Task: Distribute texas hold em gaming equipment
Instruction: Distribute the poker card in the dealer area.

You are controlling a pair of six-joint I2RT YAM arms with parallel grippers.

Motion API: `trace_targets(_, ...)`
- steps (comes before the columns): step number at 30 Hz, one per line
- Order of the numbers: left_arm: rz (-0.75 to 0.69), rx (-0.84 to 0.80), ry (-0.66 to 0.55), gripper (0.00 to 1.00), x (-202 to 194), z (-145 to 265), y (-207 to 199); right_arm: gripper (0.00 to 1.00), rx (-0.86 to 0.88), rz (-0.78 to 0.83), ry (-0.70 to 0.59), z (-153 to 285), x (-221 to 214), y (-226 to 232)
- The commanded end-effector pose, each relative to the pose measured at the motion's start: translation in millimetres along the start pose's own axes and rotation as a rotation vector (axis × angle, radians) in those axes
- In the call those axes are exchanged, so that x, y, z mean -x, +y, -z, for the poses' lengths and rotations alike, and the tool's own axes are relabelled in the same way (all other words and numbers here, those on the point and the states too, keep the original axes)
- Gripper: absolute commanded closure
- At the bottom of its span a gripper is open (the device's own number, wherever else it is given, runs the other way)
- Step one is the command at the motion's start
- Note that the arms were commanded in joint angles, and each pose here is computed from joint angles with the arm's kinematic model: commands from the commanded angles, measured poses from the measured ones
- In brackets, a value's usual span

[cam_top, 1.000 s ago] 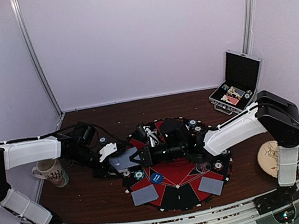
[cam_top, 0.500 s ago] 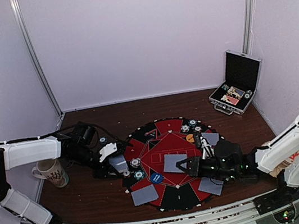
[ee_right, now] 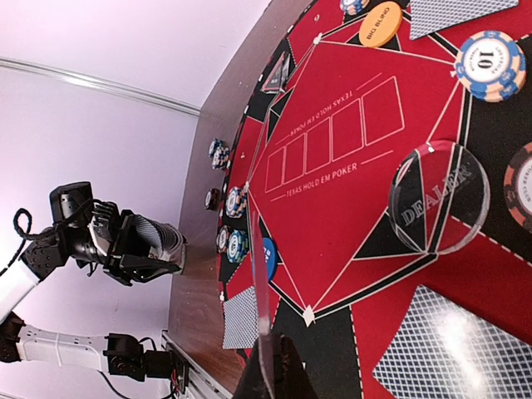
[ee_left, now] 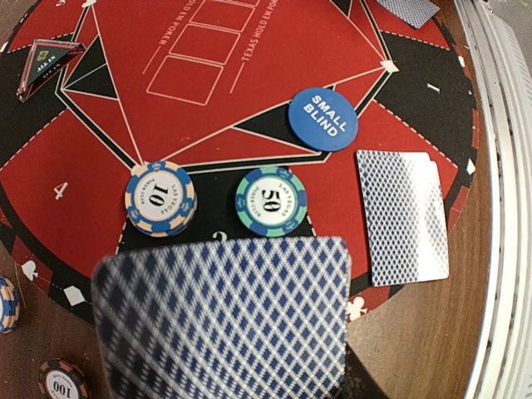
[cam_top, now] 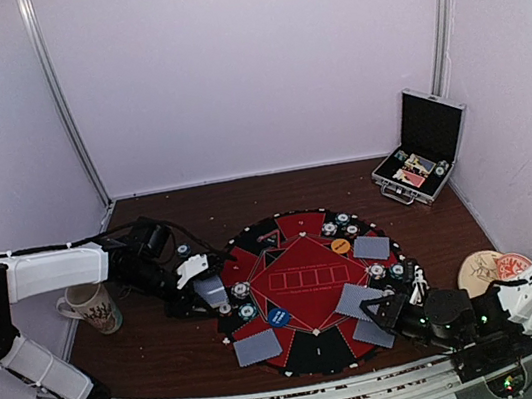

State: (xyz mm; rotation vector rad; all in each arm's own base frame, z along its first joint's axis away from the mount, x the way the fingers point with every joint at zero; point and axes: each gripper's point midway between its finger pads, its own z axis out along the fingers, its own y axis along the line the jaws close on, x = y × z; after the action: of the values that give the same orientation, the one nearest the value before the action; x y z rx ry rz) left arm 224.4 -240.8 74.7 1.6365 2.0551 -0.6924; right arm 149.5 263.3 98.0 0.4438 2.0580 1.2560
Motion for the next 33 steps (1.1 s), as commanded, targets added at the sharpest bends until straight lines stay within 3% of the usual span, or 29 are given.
trace_targets(1, -0.021, -0.008, -0.028, 0.65, 8, 2, -2, 1.00, -0.096, -0.042, -0.066, 11, 5, -29)
trace_targets(22, -0.024, -0.003, -0.032, 0.65, 9, 3, -2, 1.00, -0.210, -0.070, -0.020, 27, -18, -70)
trace_targets(28, -0.022, -0.006, -0.030, 0.65, 8, 2, -2, 0.95, -0.237, -0.068, -0.015, 28, -20, -77)
trace_targets(33, -0.021, -0.005, -0.029, 0.65, 8, 2, -2, 0.77, -0.264, -0.048, -0.012, 29, -21, -77)
